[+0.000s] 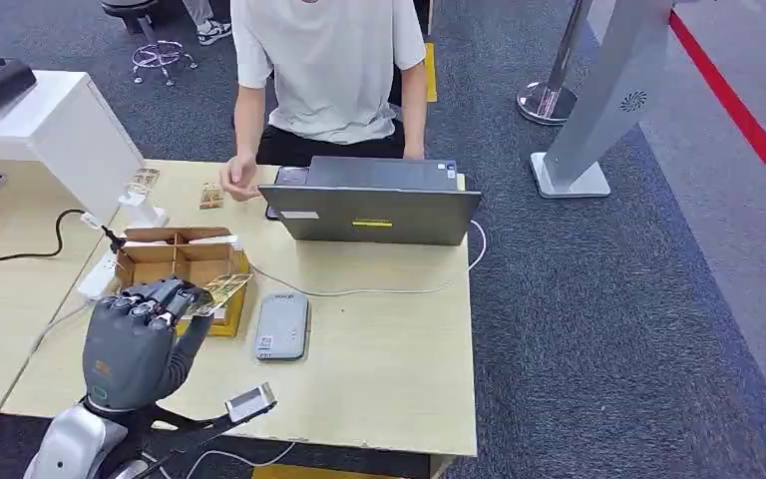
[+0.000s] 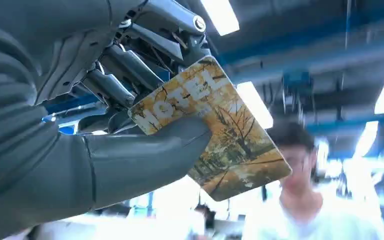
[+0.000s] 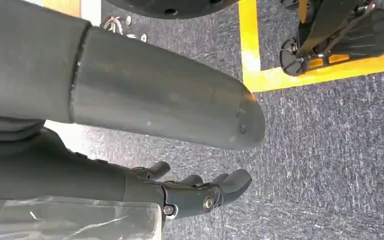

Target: Pass the card to the sensor for recognition and then transmit it.

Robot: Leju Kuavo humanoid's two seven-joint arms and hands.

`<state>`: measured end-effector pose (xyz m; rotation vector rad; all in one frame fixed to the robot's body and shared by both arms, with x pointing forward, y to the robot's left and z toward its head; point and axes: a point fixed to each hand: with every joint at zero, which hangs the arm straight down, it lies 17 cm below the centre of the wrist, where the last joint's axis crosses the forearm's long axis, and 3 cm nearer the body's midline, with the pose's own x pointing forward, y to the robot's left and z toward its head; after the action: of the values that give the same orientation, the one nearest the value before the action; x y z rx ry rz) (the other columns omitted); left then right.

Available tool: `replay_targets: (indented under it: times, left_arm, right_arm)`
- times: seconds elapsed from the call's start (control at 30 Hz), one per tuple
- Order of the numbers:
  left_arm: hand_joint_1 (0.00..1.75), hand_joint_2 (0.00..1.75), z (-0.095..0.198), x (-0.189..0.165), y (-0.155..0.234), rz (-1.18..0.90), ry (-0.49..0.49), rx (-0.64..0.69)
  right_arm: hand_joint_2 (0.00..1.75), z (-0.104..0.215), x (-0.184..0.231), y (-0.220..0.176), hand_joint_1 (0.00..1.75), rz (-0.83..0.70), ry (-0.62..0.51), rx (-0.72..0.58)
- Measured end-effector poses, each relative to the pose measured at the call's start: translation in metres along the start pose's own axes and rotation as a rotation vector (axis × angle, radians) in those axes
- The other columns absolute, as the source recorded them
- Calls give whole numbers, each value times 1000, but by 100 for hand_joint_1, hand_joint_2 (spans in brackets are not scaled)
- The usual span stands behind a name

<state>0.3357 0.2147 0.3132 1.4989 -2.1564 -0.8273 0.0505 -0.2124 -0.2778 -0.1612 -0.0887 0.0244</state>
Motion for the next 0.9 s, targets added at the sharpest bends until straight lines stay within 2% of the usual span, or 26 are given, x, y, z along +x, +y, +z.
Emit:
replay_targets:
  times: [0.1,0.2,0.27,0.43,0.53,0.63,0.67,0.9]
  left_arm:
    - [175,175,-10,0,11,-11,-11,48]
    - [175,175,-38,-11,11,-71,-11,93]
    - [175,175,-63,-40,-17,-154,5,62]
    - [175,175,-89,-126,-77,-309,83,-19]
    - [175,175,-87,-167,-104,-347,141,-91]
    - [175,175,-78,-190,-125,-367,180,-157]
    - [0,175,-75,-195,-128,-371,188,-172]
    - [0,175,-58,-214,-148,-408,223,-259]
  right_arm:
    - [0,0,0,1,0,16,3,4]
    - [0,1,1,4,0,63,-7,20]
    - [0,1,6,7,0,103,-25,35]
    - [0,2,11,10,0,149,-40,53]
    - [0,2,10,10,0,156,-34,51]
    - [0,1,7,8,0,158,-21,47]
    - [175,1,6,7,0,159,-16,46]
    - [175,1,3,5,0,159,1,41]
